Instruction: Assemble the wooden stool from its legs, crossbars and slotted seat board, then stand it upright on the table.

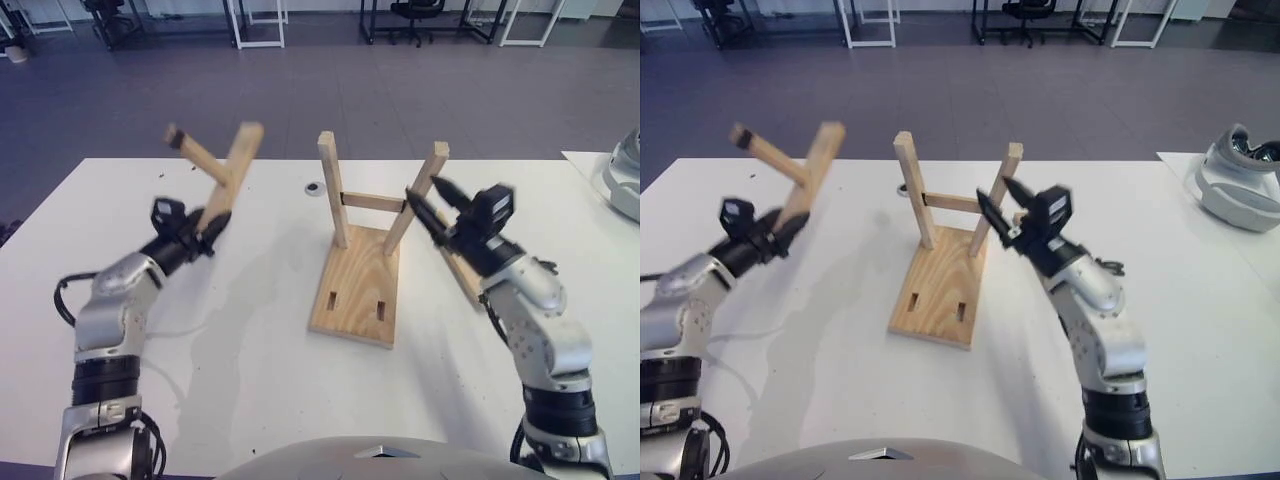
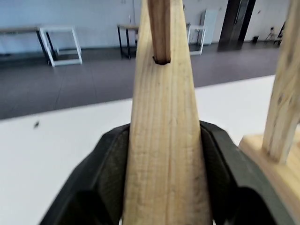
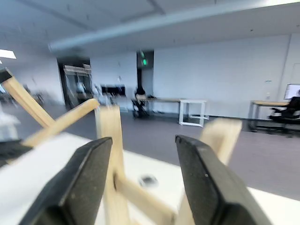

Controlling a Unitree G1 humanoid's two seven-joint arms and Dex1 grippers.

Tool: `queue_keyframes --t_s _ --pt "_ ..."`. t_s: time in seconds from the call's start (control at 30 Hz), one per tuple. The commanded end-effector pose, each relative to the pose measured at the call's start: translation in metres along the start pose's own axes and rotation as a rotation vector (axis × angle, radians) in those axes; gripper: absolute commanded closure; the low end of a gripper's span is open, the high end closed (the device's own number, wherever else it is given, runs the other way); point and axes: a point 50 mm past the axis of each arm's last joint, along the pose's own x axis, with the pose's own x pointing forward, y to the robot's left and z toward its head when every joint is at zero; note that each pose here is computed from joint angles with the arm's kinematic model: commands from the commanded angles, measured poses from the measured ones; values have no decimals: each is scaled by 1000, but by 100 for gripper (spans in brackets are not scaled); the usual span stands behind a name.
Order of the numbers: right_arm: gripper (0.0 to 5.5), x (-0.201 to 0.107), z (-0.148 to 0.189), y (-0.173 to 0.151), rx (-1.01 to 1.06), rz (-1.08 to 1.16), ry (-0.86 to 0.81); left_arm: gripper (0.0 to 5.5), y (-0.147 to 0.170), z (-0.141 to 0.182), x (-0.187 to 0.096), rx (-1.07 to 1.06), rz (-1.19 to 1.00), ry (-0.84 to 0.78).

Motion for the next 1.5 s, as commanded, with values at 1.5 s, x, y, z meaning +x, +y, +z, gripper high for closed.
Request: queue_keyframes --t_s 1.5 --pt "419 59 57 31 727 124 -151 348 -116 58 45 372 -655 -116"
